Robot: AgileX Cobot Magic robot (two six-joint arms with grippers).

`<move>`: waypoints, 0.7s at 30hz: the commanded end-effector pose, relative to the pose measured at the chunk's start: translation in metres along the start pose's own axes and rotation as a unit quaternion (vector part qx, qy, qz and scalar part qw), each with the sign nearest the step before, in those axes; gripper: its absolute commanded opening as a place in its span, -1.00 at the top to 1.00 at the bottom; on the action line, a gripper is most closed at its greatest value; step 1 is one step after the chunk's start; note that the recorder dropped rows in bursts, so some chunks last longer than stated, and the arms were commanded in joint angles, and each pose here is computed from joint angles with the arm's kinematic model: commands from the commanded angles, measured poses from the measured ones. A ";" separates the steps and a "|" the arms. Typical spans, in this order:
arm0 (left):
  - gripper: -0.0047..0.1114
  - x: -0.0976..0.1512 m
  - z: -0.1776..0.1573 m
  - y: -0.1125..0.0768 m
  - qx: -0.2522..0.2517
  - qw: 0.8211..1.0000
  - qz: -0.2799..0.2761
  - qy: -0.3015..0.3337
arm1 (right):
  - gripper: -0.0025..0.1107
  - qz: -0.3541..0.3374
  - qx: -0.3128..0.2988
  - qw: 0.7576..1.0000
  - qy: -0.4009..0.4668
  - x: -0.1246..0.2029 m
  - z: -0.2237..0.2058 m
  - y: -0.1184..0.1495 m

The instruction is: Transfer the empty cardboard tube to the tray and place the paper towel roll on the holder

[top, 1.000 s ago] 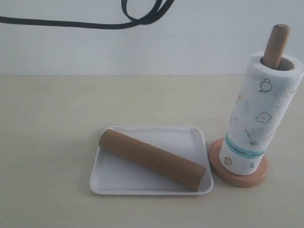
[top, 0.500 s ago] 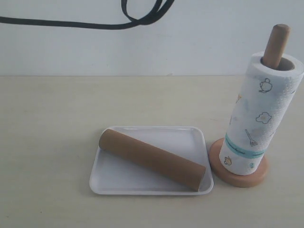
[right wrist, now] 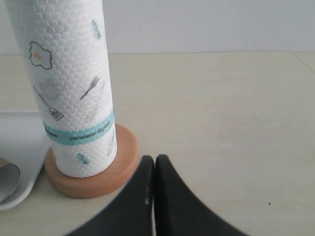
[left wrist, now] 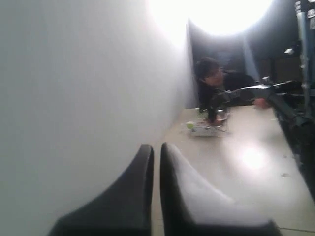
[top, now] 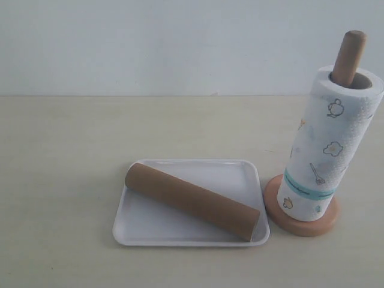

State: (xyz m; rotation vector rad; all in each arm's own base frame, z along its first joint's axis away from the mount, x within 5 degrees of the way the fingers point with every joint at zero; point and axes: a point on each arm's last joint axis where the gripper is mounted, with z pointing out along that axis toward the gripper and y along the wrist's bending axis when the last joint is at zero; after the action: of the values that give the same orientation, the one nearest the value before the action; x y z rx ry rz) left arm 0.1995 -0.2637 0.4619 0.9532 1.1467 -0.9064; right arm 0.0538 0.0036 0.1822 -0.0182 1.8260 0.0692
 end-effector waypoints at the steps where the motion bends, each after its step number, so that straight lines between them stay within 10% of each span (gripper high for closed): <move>1: 0.84 -0.005 -0.058 0.002 -0.145 0.989 0.003 0.029 | 0.96 0.002 0.002 1.000 -0.004 -0.001 0.000 0.000; 11: 0.84 0.035 -0.210 0.009 -0.425 0.900 -0.094 0.031 | 0.96 0.002 0.002 1.000 -0.004 -0.001 0.000 0.000; 21: 0.84 0.061 -0.300 -0.054 -0.515 0.835 -0.147 -0.124 | 0.96 0.002 0.002 1.000 -0.004 -0.001 0.000 0.000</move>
State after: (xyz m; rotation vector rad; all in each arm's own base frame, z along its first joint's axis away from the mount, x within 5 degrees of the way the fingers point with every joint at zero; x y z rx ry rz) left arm 0.0836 -0.0100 0.3549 -0.1908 1.3909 -0.4372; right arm 0.0538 0.0036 0.1822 -0.0182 1.8260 0.0692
